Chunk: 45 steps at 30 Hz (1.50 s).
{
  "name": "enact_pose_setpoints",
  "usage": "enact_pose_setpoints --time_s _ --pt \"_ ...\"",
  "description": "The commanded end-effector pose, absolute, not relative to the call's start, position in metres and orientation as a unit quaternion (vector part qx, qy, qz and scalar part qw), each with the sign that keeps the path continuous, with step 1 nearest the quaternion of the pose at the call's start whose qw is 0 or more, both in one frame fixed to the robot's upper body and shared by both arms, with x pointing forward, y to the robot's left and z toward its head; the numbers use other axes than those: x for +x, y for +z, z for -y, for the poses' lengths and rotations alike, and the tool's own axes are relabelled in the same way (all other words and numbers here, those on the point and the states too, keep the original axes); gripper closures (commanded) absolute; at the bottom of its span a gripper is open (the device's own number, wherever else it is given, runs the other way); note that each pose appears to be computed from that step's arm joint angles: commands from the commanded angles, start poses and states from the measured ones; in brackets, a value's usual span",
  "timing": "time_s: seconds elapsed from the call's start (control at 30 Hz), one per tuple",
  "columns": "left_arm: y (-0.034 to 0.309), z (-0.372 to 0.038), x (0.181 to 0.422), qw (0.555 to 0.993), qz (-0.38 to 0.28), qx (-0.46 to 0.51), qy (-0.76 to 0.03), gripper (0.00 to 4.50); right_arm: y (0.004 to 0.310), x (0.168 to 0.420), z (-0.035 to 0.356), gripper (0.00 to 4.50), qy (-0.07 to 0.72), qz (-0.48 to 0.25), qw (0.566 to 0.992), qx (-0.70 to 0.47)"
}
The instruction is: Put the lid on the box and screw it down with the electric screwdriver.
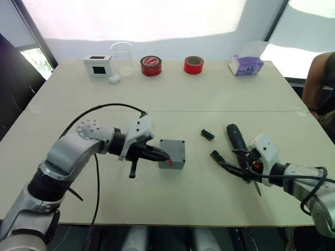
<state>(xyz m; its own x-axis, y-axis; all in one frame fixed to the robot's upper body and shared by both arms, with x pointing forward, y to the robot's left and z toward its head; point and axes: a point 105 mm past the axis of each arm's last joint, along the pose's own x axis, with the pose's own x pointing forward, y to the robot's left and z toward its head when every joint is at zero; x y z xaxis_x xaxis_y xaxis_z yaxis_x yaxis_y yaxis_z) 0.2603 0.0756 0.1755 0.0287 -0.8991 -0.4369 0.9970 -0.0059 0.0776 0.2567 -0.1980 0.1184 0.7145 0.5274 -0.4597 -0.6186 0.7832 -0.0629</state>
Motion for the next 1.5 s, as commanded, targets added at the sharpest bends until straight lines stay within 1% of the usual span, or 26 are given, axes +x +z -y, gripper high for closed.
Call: enact_pose_setpoints --time_s 0.03,0.1,0.17,0.2,0.3,0.37,0.4,1.03,1.1,1.33,1.5 --pt "0.182 -0.075 0.259 0.686 -0.112 0.218 -0.685 4.50 0.125 0.262 0.195 0.59 0.306 -0.196 0.926 -0.103" --pt "0.182 -0.078 0.261 0.688 -0.113 0.223 -0.681 4.50 0.123 0.266 0.196 0.59 0.299 -0.195 0.928 -0.106" --pt "0.182 -0.080 0.264 0.692 -0.113 0.227 -0.676 4.50 0.121 0.268 0.196 1.15 0.299 -0.196 0.927 -0.112" --pt "0.182 -0.081 0.265 0.694 -0.113 0.228 -0.674 4.50 0.119 0.269 0.197 1.48 0.298 -0.197 0.927 -0.116" --pt "0.184 -0.084 0.270 0.700 -0.110 0.231 -0.667 4.50 0.117 0.271 0.197 2.70 0.295 -0.197 0.928 -0.117" --pt "0.185 -0.084 0.271 0.702 -0.108 0.230 -0.665 4.50 0.115 0.272 0.197 3.41 0.294 -0.197 0.928 -0.120" --pt "0.187 -0.085 0.272 0.703 -0.106 0.229 -0.665 4.50 0.114 0.273 0.197 3.91 0.295 -0.197 0.927 -0.121" --pt "0.191 -0.087 0.276 0.715 -0.102 0.213 -0.658 4.50 0.110 0.276 0.195 3.91 0.292 -0.194 0.929 -0.120" --pt "0.190 -0.087 0.278 0.718 -0.102 0.212 -0.655 4.50 0.110 0.276 0.195 4.46 0.291 -0.194 0.929 -0.121" --pt "0.190 -0.095 0.286 0.735 -0.105 0.199 -0.639 4.50 0.109 0.276 0.196 4.49 0.290 -0.195 0.928 -0.127" --pt "0.193 -0.103 0.296 0.754 -0.105 0.176 -0.624 4.50 0.116 0.280 0.197 4.49 0.288 -0.183 0.931 -0.129"
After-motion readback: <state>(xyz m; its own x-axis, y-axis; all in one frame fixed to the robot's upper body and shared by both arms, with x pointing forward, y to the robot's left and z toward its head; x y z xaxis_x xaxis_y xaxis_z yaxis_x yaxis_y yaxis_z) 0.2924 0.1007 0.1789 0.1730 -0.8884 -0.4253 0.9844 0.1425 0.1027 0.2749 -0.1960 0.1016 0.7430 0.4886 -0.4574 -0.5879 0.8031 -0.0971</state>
